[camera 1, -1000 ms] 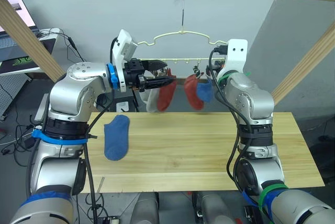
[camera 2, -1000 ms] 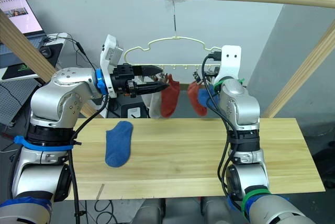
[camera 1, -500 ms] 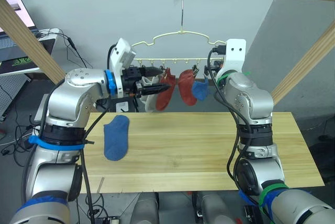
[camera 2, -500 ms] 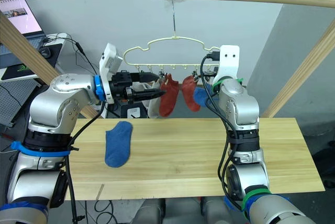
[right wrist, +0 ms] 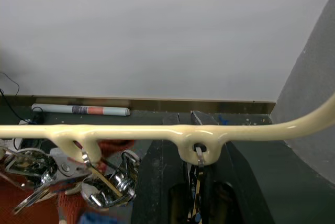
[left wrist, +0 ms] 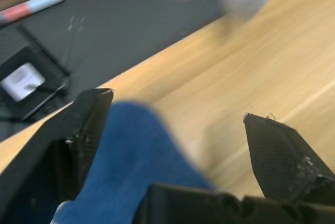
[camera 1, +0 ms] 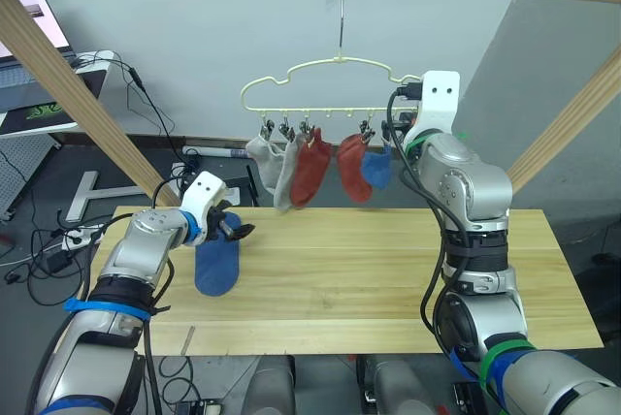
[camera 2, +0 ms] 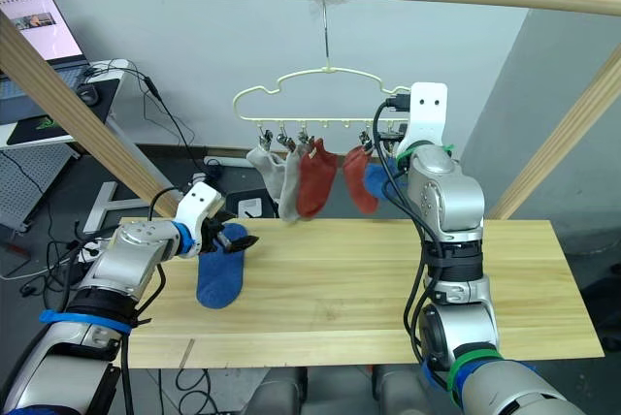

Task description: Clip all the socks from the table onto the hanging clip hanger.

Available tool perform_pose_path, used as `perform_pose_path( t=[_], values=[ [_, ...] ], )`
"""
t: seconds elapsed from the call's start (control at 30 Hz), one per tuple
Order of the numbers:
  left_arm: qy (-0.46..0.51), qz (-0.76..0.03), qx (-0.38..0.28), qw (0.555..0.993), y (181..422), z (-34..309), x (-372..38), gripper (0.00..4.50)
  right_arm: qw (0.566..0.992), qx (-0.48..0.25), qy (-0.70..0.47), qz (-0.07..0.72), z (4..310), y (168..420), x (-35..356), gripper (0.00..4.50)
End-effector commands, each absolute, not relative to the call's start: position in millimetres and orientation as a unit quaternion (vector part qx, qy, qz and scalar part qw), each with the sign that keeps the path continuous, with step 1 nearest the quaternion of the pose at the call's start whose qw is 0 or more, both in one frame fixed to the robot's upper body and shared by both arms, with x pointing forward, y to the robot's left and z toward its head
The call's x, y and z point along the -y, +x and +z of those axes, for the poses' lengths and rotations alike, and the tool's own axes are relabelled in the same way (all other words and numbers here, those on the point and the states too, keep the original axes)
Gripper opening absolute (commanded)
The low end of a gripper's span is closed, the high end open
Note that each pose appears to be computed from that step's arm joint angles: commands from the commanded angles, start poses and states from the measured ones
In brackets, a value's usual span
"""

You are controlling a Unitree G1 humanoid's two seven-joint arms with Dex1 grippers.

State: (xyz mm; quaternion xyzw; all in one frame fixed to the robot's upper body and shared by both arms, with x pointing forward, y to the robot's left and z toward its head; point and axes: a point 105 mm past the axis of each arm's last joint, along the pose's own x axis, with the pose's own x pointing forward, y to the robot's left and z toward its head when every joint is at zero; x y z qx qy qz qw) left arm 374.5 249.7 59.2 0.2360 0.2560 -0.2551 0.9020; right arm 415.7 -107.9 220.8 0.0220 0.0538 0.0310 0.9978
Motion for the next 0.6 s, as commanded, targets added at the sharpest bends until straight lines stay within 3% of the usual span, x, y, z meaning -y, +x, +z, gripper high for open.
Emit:
perform_pose_path(
  t=[0.03,0.6],
  values=[
    [0.259,-0.230,-0.254,0.903,381.5,60.7,-259.3,4.43,0.998,-0.030,0.043,0.042,238.4,409.5,105.4,0.00],
    [0.225,-0.194,-0.316,0.901,383.2,30.6,-272.0,4.43,0.988,-0.069,0.121,0.069,235.7,400.7,95.1,0.00]
  ],
)
